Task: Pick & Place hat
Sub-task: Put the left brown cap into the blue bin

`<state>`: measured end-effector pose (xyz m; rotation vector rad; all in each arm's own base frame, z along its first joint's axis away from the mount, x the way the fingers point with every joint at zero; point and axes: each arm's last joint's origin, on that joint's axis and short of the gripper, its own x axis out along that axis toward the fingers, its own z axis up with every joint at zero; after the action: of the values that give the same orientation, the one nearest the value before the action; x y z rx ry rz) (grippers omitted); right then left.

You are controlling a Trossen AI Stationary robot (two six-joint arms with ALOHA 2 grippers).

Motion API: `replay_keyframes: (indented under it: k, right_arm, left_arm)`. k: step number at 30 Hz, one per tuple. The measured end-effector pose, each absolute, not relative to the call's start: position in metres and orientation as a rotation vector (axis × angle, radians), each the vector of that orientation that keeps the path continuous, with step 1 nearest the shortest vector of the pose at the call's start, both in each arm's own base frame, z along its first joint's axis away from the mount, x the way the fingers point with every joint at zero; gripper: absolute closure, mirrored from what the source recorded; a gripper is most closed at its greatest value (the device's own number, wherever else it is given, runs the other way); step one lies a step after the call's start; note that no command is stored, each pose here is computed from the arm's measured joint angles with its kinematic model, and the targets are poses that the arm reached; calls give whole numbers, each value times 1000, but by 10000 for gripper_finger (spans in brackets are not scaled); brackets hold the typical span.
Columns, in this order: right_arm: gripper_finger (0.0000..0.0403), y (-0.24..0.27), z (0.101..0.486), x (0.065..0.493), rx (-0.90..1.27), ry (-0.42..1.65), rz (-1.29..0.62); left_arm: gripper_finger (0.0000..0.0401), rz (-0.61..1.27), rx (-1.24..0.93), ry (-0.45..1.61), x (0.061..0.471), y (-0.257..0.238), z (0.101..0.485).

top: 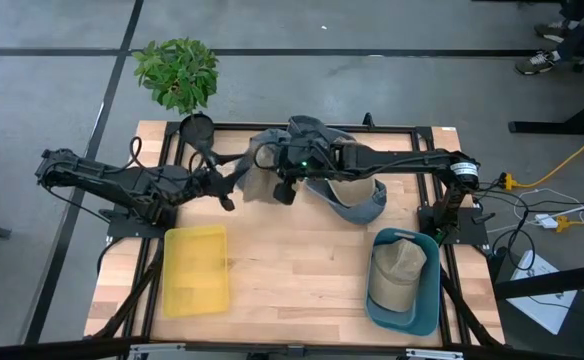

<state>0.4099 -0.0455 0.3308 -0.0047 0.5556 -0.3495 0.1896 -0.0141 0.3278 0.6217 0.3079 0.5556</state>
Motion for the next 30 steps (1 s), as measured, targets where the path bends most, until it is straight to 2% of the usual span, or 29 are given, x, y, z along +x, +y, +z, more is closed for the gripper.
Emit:
replay_keyframes:
  k: [4,9,19,24,27,30]
  right_arm:
    - [395,-48,333,410,-30,530,-452]
    - [396,-46,337,412,-52,490,-447]
    - [393,-36,341,416,-96,444,-413]
    - [393,-35,343,416,-96,429,-412]
    - [393,-35,343,416,-96,429,-412]
    - [393,-35,343,416,-96,430,-412]
  left_arm:
    - [215,598,413,304,189,-9,322]
    - [188,650,271,331,188,3,315]
    - [151,484,83,330,191,21,311]
    - [161,418,57,314,192,22,312]
    - [191,415,57,315,192,22,312]
    - [238,388,74,319,192,22,312]
